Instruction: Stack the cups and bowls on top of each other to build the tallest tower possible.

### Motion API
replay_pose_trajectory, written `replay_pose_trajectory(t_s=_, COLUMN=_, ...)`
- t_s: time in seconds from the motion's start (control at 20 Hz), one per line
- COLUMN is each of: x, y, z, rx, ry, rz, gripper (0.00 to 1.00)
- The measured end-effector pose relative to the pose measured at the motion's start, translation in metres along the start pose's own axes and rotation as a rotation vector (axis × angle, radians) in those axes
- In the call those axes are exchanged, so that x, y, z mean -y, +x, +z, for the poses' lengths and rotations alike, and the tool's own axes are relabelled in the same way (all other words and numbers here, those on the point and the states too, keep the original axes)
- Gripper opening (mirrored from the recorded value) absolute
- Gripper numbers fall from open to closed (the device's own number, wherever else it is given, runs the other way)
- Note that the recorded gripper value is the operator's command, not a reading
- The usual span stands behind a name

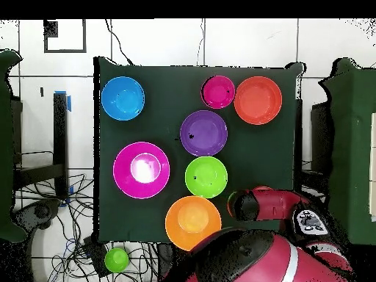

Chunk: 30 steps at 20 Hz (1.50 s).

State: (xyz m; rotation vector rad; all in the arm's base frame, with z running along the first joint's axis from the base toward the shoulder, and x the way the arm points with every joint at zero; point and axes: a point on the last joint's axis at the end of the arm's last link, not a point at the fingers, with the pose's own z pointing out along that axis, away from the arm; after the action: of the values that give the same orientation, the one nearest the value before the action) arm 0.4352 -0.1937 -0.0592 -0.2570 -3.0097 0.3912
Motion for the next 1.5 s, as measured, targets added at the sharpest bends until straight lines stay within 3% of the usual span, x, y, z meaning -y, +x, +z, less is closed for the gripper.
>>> replay_pose_trajectory(t_s=0.45, x=-0.001, y=-0.011, z=-0.013, rx=0.028, ry=0.015, rz=-0.01, gripper=0.0)
replay_pose_trajectory(t_s=0.8, x=0.006, y=-0.046, z=-0.067, rx=0.039, ry=0.035, rz=0.048, gripper=0.0)
replay_pose_trajectory(t_s=1.05, x=0.002, y=-0.065, z=-0.11, rx=-0.004, ry=0.031, rz=0.098, gripper=0.0)
replay_pose_trajectory(t_s=1.15, x=-0.001, y=-0.073, z=-0.133, rx=-0.041, ry=0.025, rz=0.12, gripper=0.0)
replay_pose_trajectory(t_s=1.4, x=-0.01, y=-0.091, z=-0.173, rx=-0.099, ry=0.028, rz=0.126, gripper=0.0)
replay_pose_trajectory(t_s=1.5, x=-0.016, y=-0.101, z=-0.188, rx=-0.103, ry=0.033, rz=0.116, gripper=0.0)
